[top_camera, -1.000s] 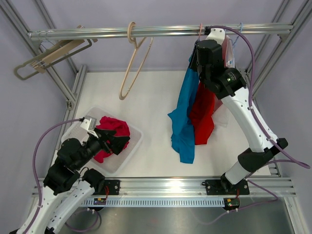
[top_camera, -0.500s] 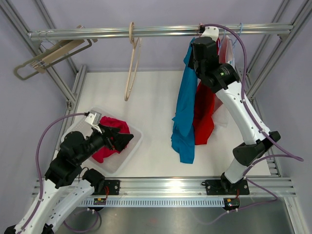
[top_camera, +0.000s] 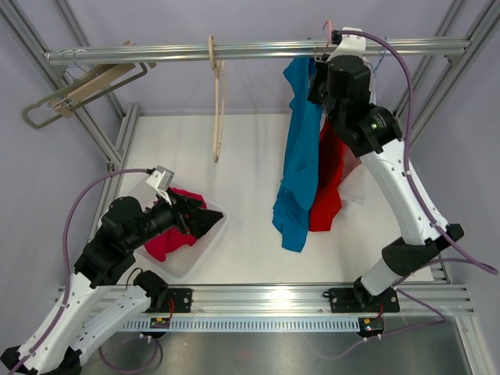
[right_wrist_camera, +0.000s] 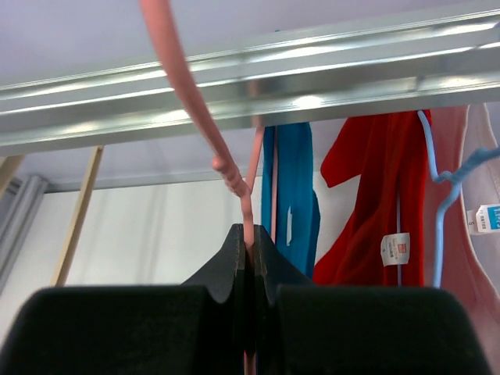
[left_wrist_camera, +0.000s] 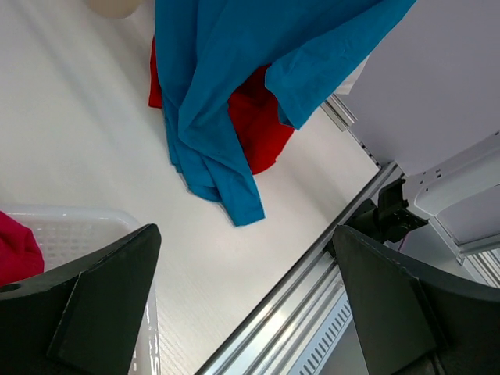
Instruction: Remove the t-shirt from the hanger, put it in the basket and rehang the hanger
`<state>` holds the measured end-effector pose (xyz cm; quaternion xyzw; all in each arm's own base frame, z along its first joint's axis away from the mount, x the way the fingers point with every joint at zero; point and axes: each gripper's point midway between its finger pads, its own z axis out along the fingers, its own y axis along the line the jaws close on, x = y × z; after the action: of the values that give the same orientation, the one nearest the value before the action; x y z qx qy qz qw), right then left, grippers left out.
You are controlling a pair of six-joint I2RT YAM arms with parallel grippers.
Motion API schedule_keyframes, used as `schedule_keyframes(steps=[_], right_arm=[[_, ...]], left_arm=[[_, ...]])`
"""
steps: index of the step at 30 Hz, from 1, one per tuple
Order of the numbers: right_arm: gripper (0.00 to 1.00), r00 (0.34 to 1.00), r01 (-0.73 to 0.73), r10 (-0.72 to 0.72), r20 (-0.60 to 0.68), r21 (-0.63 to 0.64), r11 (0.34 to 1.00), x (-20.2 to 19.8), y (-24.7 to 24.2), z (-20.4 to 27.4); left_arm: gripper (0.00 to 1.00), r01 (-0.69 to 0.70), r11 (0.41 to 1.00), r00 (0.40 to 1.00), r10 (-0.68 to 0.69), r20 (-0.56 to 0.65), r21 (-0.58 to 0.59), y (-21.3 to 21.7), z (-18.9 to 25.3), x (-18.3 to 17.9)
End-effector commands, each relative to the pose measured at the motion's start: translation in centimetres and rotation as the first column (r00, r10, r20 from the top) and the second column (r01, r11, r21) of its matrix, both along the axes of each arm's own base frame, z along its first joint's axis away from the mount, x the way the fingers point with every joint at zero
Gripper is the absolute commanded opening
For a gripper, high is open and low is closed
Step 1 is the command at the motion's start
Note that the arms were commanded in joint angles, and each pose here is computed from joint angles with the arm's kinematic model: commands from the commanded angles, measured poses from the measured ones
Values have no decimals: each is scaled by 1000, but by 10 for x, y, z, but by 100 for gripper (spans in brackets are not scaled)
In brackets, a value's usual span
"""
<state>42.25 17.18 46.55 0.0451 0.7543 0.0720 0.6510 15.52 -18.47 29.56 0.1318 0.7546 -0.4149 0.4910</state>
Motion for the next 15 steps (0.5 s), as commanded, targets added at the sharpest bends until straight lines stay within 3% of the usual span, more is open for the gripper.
schedule_keyframes(steps=[1,6,15], right_arm=[[0,989,-67,56,134,81,994,-25,-5,38],[0,994,-82,71,86,136,987,-47,-5,-9],[0,994,-101,88,67,224,969,-115,24,-62]], left_arm=[[99,77,996,993,-73,88,-43,-14,36,-5],[99,182,983,977,-178,120,-24,-47,50,-22],[99,203,976,969,-211,127,74,-122,36,-37]])
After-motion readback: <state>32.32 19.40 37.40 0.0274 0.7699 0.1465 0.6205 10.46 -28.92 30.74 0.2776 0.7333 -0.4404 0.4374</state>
